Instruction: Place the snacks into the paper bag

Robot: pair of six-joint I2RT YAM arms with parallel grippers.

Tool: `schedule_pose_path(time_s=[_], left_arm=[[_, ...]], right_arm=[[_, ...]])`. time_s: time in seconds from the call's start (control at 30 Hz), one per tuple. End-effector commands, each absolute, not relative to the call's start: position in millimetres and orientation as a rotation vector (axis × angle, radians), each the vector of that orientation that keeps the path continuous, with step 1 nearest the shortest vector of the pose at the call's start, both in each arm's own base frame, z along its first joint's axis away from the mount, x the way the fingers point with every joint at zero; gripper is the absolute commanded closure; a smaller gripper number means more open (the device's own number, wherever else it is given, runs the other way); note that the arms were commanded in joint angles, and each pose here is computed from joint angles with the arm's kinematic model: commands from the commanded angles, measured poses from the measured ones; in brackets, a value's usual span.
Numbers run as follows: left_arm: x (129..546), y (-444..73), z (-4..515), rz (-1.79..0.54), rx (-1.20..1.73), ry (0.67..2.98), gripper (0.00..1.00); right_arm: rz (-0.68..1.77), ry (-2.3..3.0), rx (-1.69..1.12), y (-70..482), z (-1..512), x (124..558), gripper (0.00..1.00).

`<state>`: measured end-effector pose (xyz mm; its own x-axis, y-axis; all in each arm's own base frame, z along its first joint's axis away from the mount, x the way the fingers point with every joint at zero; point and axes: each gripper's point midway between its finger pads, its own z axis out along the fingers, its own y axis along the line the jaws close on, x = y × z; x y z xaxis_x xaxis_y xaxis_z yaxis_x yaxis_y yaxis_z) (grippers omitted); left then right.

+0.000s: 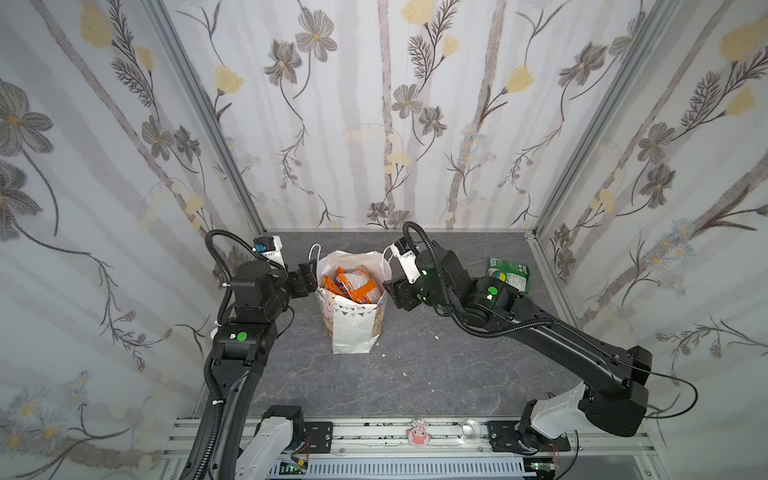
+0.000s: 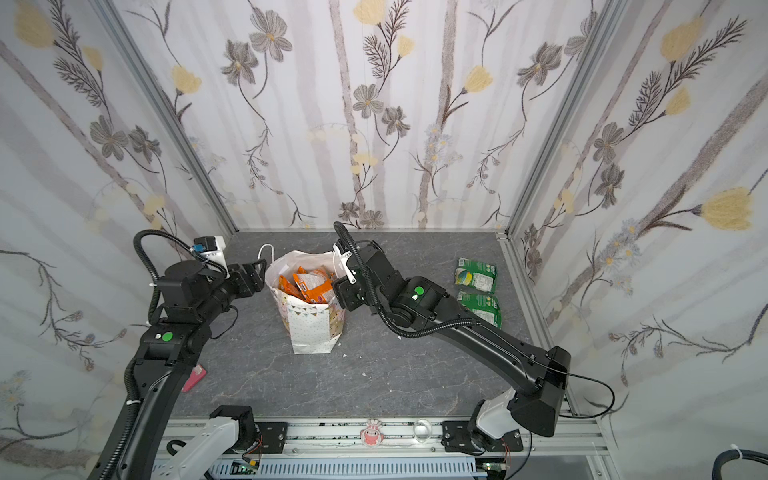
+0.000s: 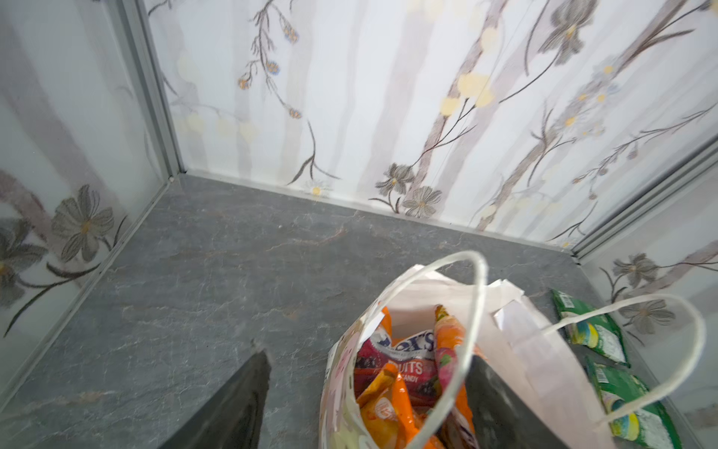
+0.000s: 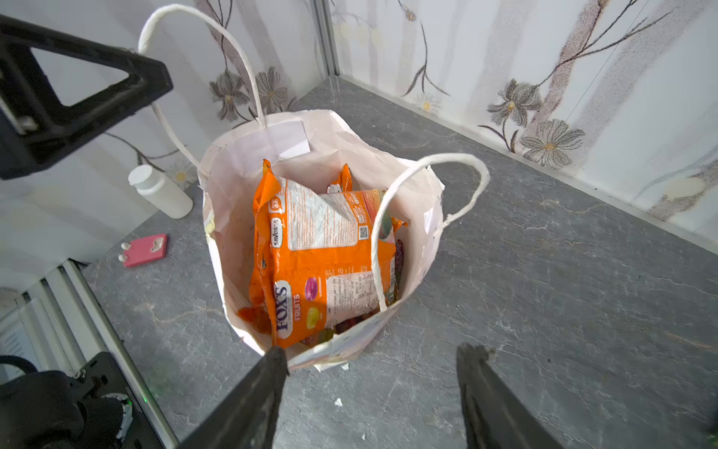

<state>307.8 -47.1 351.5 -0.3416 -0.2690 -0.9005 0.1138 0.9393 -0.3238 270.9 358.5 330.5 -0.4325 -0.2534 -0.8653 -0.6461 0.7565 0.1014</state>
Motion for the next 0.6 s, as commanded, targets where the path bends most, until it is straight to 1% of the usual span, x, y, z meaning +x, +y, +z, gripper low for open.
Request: schedule_pose_path(time_s=[0.0,0.1,0.13,0.17,0.23,0.27,0.3,0.37,0.47,0.5,0.53,0.57], left_arm=[[293,-72,369,-0.542,-0.03,1.897,0.21],[280,-88,391,-0.623,0.025,1.873,0.21],[277,-96,396,-0.655,0.06,1.869,0.2],[274,-106,397,-0.694,0.101,1.876,0.2],[273,-127,393,-0.744,0.166,1.928,0.2],[273,-137,391,-0.738,0.201,1.957,0.21],[273,-146,388,-0.713,0.23,1.981,0.21],[276,-163,378,-0.661,0.29,2.016,0.2],[286,-172,367,-0.653,0.293,2.037,0.19],[288,-174,363,-0.648,0.298,2.051,0.19],[294,-172,356,-0.62,0.285,2.083,0.22],[299,-171,349,-0.585,0.274,2.116,0.27]], right_arm=[[0.608,1.928,-0.582,380,348,291,0.31],[0.66,1.928,-0.603,399,339,302,0.36],[0.661,1.936,-0.586,404,332,310,0.44],[0.649,1.94,-0.559,405,332,316,0.58],[0.638,1.938,-0.535,406,334,324,0.81],[0.649,1.933,-0.526,406,337,327,0.91],[0.671,1.931,-0.534,407,339,326,0.99],[0.721,1.916,-0.537,405,345,324,1.0],[0.795,1.871,-0.5,397,359,322,1.0],[0.836,1.836,-0.48,390,373,318,1.0],[0.874,1.816,-0.471,387,378,316,1.0],[0.9,1.806,-0.465,386,380,315,1.0]])
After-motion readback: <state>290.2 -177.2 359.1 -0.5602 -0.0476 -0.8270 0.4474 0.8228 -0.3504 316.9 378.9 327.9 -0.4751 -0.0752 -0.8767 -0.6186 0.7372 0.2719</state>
